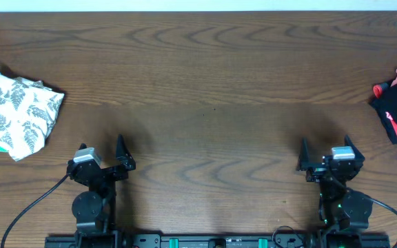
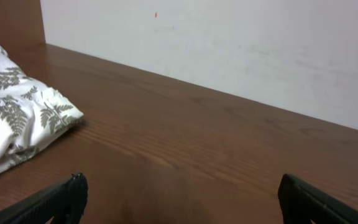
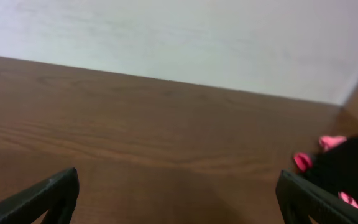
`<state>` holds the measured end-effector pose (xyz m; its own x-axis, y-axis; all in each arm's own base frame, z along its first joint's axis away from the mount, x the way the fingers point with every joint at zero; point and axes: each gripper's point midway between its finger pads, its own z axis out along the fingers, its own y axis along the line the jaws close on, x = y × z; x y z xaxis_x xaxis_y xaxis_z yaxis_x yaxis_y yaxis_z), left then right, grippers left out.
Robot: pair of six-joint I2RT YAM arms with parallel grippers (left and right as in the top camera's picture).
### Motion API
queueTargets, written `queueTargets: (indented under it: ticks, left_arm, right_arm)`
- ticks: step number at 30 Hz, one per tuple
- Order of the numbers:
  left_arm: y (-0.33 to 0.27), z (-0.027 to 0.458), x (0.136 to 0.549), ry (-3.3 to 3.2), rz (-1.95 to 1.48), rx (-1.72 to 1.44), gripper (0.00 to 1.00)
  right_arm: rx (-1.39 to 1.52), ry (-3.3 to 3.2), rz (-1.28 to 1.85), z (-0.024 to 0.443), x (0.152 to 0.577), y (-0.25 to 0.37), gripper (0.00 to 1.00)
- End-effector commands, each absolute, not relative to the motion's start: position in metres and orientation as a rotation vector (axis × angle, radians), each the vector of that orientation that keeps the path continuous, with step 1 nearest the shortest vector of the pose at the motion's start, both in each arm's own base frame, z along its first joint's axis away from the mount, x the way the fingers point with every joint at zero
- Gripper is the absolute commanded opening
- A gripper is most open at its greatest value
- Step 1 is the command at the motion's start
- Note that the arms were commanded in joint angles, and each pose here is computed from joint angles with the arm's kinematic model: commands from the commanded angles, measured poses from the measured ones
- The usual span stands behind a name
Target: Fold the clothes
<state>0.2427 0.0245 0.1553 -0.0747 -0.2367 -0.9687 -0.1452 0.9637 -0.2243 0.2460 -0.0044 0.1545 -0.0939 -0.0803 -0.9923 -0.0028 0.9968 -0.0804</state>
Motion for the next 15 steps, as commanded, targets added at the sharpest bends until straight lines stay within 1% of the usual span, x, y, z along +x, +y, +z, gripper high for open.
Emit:
queueTargets:
  ticks: [1,6,11,15]
  left_arm:
    - [0.024,0.159,0.241,1.652,-0.119,-0.337,0.98]
    - [0.024,0.181,0.24,1.668,-0.134,-0.359,0.98]
    - [0.024,0.212,0.244,1.749,-0.123,-0.37,0.98]
    - [0.024,0.233,0.253,1.858,-0.107,-0.386,0.98]
  right_arm:
    - [0.027,1.679,-0.058,0.163,0.244,-0.013,0.99]
    - [0.066,1.758,-0.082,0.18,0.248,-0.02,0.99]
    - [0.067,1.888,-0.082,0.204,0.269,-0.021,0.99]
    - [0.066,2.029,-0.078,0.212,0.292,-0.022,0.99]
